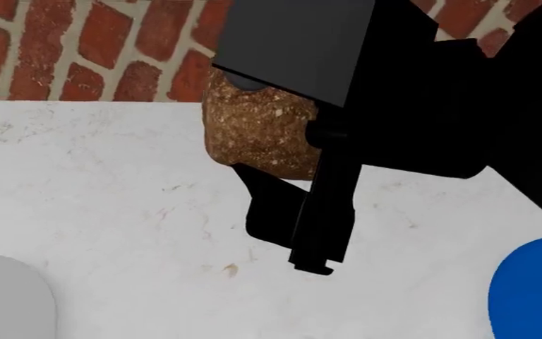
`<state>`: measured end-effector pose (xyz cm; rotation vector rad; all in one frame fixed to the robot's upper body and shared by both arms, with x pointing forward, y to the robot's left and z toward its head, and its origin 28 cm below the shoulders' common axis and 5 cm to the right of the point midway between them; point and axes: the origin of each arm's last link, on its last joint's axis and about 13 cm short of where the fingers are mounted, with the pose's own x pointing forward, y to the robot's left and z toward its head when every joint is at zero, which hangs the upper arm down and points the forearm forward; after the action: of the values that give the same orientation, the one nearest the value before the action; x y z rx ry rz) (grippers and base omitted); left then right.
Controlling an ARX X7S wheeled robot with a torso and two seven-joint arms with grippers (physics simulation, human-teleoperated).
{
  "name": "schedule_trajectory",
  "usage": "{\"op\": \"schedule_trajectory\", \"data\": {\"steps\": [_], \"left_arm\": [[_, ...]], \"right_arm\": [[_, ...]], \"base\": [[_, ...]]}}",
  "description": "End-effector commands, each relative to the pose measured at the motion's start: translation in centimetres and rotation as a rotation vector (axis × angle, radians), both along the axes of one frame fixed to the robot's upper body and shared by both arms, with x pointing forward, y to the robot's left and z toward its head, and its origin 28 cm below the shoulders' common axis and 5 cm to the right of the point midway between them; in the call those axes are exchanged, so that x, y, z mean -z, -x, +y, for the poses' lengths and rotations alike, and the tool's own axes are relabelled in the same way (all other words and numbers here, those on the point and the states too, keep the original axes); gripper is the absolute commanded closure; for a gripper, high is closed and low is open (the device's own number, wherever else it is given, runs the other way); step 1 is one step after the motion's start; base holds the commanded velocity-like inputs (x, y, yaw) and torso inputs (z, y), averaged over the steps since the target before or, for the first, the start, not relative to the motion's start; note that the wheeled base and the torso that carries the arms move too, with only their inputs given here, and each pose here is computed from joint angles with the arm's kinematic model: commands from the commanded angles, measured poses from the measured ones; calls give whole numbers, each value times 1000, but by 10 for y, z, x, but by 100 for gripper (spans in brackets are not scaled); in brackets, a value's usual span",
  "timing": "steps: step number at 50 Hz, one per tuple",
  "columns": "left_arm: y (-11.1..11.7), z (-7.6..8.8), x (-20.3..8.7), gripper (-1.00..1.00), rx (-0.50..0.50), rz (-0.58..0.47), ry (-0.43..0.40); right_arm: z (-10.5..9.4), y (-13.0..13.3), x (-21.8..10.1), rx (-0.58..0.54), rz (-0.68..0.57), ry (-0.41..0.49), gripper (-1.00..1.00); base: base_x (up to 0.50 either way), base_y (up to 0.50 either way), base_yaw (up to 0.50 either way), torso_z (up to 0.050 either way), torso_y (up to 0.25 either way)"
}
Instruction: Place all breads on the cutting board.
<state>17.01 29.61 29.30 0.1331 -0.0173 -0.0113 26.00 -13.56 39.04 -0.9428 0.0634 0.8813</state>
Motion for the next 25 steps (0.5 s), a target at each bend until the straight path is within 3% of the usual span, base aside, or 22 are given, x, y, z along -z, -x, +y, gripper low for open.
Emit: {"op": "schedule_trajectory", "data": {"steps": [1,13,25], "left_arm": [[-1,0,1,-100,-1,1,1],[-1,0,2,-100,0,2,3],[1,0,-8,-100,12,90,-34]], "right_arm": [[0,0,1,-7,-8,18,100],[0,-1,2,-14,-1,19,100],[-3,-2,4,11,9,3,100]], "base": [[-324,371,0,0,0],[-35,425,0,0,0],[0,30,0,0,0]]}}
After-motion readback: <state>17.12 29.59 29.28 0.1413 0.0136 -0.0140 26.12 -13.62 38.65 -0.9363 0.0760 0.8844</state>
